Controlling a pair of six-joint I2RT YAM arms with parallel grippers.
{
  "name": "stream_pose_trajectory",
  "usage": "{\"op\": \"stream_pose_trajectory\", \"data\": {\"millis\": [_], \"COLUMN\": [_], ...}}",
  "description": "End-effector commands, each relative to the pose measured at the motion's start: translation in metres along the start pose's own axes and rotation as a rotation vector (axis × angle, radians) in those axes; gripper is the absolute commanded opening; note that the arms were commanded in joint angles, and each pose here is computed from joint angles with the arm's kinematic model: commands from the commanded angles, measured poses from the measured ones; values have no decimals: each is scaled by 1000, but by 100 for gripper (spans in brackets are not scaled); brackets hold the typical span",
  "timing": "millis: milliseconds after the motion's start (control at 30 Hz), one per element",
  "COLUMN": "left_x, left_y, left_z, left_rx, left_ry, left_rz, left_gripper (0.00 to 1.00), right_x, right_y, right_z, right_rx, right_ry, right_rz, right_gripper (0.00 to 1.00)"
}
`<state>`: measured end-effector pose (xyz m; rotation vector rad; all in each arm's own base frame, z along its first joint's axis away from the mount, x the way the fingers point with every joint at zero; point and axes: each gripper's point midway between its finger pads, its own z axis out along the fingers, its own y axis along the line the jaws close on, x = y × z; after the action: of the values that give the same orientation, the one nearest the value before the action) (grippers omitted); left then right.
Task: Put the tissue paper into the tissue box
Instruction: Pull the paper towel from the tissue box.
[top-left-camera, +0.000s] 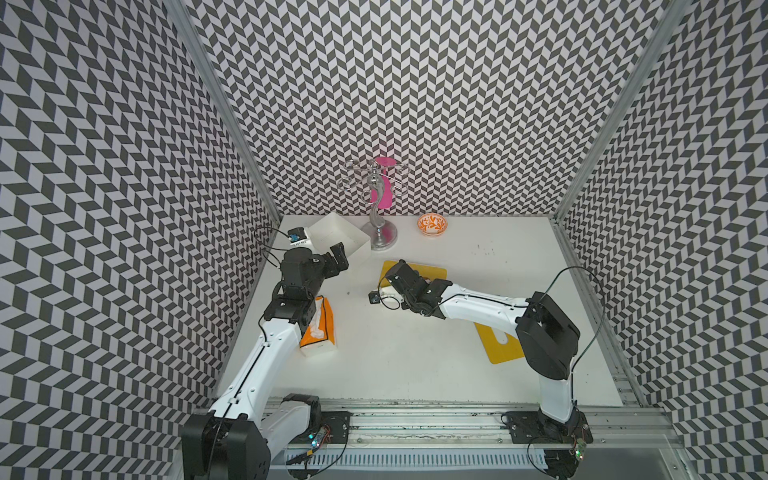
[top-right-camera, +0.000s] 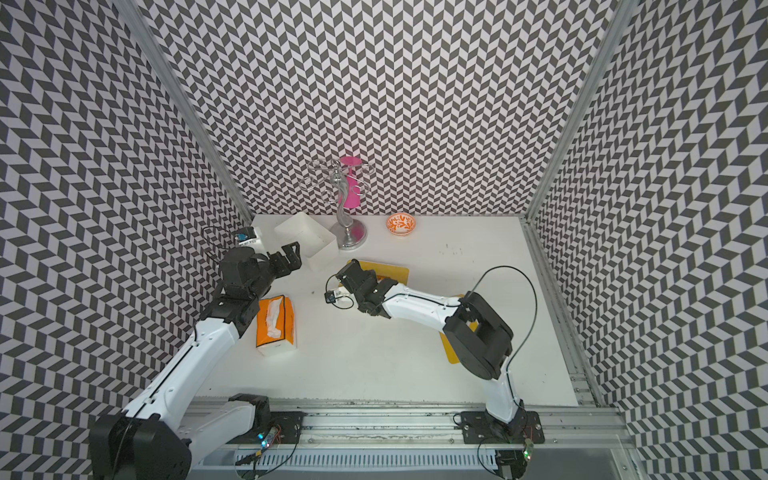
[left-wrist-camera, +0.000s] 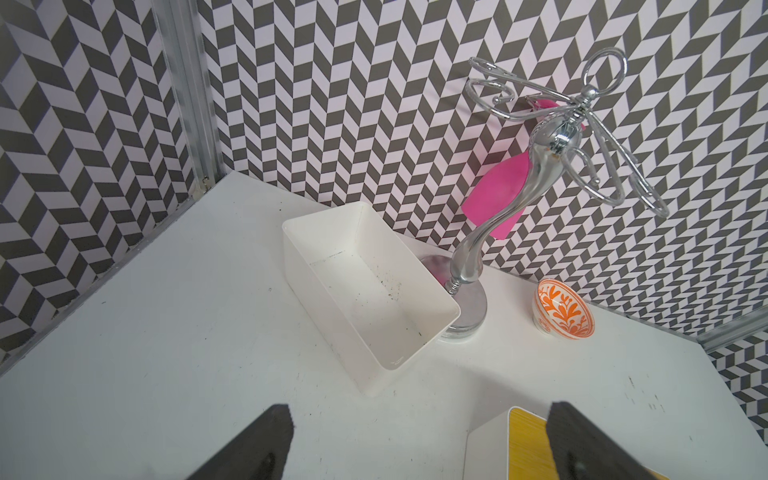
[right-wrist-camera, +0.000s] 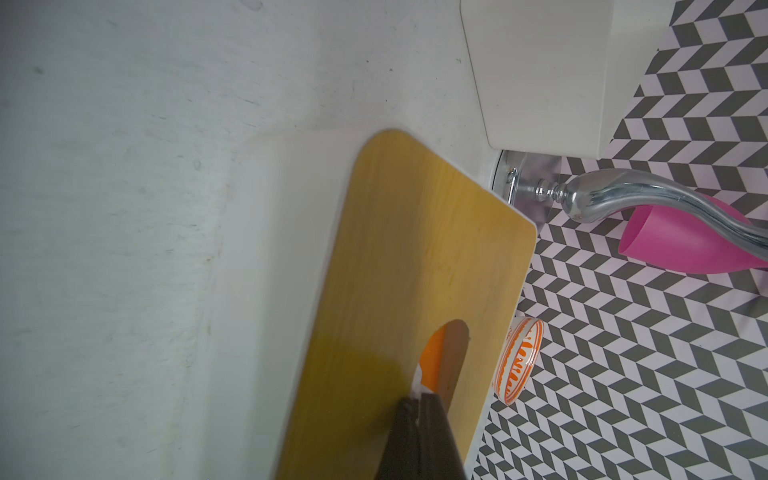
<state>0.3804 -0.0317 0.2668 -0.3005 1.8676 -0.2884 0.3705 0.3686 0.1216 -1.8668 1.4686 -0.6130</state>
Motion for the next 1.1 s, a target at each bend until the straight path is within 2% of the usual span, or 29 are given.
{"op": "stream_pose_trajectory", "data": {"millis": [0, 467, 833, 1067], "left_x": [-2, -1, 0, 0], "left_y": [-1, 0, 0, -1], "left_z": [1, 3, 4, 4], "left_rx": [16, 20, 22, 26], "left_ry": [-10, -3, 0, 0], "left_rz": [-6, -7, -7, -8], "left_gripper": [100, 100, 100, 100], "right_x": [-7, -5, 12, 11], "right_y": [-12, -45, -50, -57], "right_z": [0, -28, -36, -45], "right_rx": [44, 126, 121, 122], "right_ry": [-16, -103, -108, -169], "right_rz": [20, 142, 198, 260], "right_gripper": [0, 0, 0, 0]}}
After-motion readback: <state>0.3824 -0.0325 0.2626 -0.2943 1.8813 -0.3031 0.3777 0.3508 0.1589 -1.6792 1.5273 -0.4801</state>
